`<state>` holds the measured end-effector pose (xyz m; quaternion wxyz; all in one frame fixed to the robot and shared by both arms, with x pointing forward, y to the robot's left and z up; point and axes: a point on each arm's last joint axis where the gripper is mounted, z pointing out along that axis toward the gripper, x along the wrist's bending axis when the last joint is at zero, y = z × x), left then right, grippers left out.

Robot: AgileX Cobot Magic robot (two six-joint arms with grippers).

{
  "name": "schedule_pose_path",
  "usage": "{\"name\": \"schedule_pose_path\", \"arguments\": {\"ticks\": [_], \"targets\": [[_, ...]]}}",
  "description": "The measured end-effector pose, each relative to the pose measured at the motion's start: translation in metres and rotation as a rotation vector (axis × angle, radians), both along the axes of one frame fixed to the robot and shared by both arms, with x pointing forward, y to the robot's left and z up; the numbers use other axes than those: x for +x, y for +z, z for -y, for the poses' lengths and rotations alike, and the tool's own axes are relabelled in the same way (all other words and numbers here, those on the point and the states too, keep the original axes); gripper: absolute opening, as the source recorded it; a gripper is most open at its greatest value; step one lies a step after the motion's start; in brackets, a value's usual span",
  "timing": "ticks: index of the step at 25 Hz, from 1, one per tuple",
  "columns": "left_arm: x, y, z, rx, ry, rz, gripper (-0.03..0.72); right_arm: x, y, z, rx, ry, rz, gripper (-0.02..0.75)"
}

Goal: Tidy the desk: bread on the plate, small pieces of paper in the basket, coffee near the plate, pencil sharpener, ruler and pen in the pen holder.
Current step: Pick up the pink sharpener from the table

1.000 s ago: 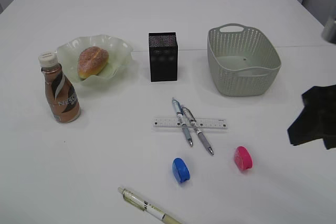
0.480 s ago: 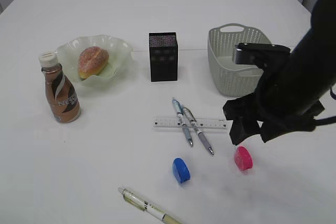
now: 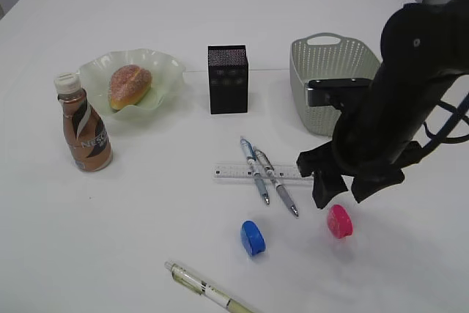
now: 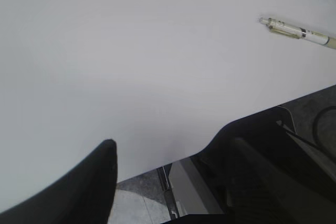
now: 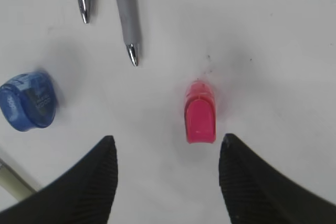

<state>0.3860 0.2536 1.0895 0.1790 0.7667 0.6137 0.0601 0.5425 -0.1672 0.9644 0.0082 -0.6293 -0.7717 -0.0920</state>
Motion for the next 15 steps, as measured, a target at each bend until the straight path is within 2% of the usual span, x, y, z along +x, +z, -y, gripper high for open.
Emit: {"name": "schedule_pose_path", "arguments": {"ticks": [5, 15], "targets": [[-0.001, 0.0, 0.003, -0.039, 0.0, -0.01, 0.479, 0.005, -0.012, -0.001, -0.012, 0.001, -0.013, 0.48], [-0.001, 0.001, 0.004, -0.043, 0.0, -0.011, 0.479, 0.011, -0.029, -0.001, -0.06, 0.027, -0.03, 0.48]]}}
